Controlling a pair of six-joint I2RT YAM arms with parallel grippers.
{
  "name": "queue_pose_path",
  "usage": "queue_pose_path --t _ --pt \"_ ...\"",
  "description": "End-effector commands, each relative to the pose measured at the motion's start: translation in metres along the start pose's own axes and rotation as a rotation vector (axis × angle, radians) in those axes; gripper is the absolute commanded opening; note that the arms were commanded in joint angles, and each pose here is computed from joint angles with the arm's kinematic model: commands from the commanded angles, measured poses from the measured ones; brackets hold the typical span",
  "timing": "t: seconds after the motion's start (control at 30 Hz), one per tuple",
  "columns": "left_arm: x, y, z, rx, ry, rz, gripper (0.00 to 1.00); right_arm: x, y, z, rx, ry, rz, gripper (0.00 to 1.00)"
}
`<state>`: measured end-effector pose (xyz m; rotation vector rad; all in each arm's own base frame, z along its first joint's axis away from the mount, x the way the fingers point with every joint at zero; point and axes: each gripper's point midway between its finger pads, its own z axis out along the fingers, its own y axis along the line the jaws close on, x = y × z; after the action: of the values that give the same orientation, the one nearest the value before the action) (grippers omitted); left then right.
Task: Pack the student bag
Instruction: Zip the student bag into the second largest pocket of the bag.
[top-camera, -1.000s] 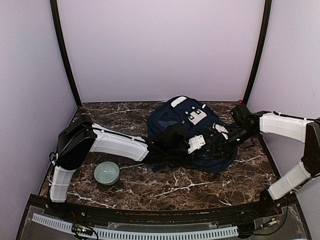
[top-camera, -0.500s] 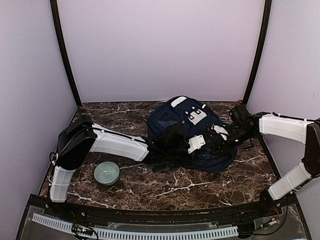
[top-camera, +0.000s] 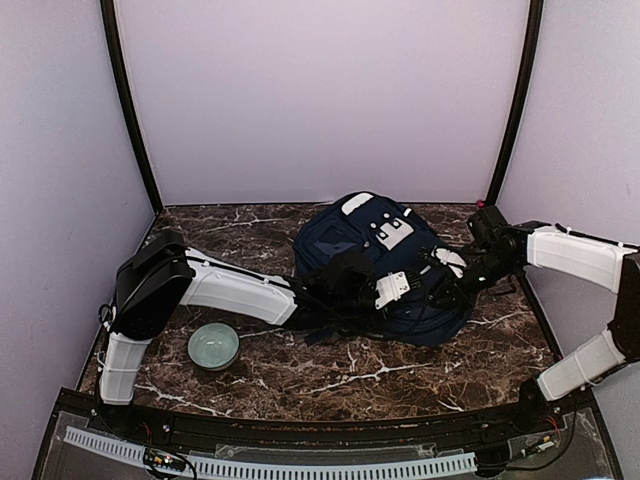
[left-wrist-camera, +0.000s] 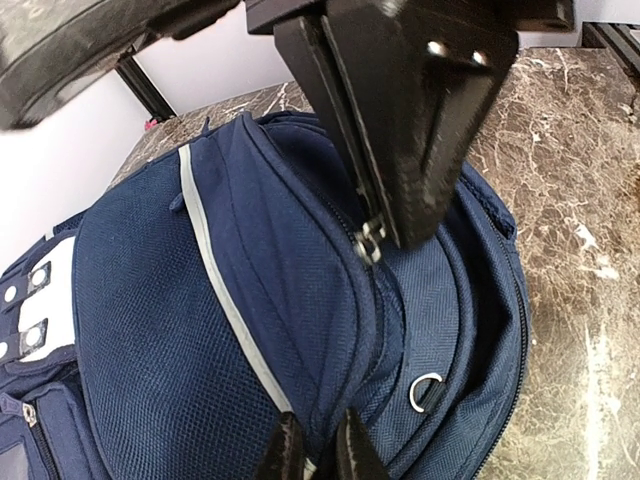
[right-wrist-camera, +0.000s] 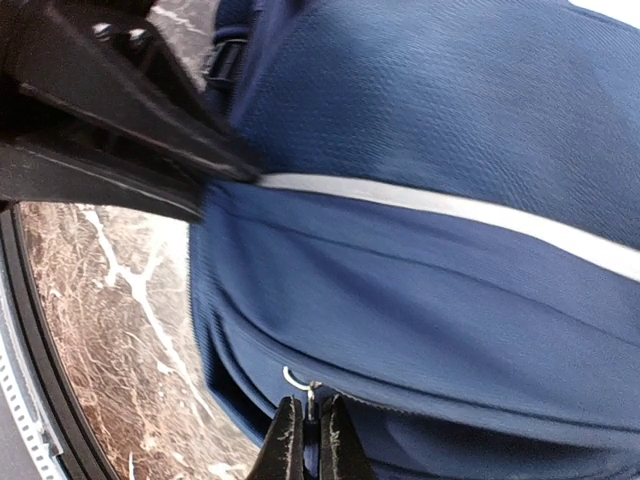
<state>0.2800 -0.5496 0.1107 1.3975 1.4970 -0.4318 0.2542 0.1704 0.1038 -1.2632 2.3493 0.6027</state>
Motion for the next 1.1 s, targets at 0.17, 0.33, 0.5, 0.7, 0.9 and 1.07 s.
queue_pose_path --t 0.17,0.33,0.5,0.7,0.9,1.07 --pt "0.001 -0.003 -0.017 0.027 -0.003 -0.016 0.0 0.019 -0.043 -0.032 0.132 0.049 0.067 0.0" --pt "0.007 -0.007 -0.022 0.039 0.009 -0.012 0.0 0.026 -0.057 -0.039 0.155 0.061 0.098 0.0" --pt "0.014 -0.012 -0.028 0.062 0.034 0.003 0.0 0.033 -0.076 -0.046 0.193 0.079 0.109 0.0" --pt "0.032 -0.016 -0.045 0.063 0.108 0.045 0.0 0.038 -0.1 -0.05 0.217 0.091 0.116 0.0" --pt "0.068 -0.007 -0.084 -0.016 0.226 0.053 0.0 0.014 -0.078 -0.043 0.098 0.009 0.075 0.0" --pt "0.102 0.003 -0.118 -0.088 0.349 0.019 0.02 -0.011 -0.021 -0.015 -0.019 0.016 -0.057 0.0"
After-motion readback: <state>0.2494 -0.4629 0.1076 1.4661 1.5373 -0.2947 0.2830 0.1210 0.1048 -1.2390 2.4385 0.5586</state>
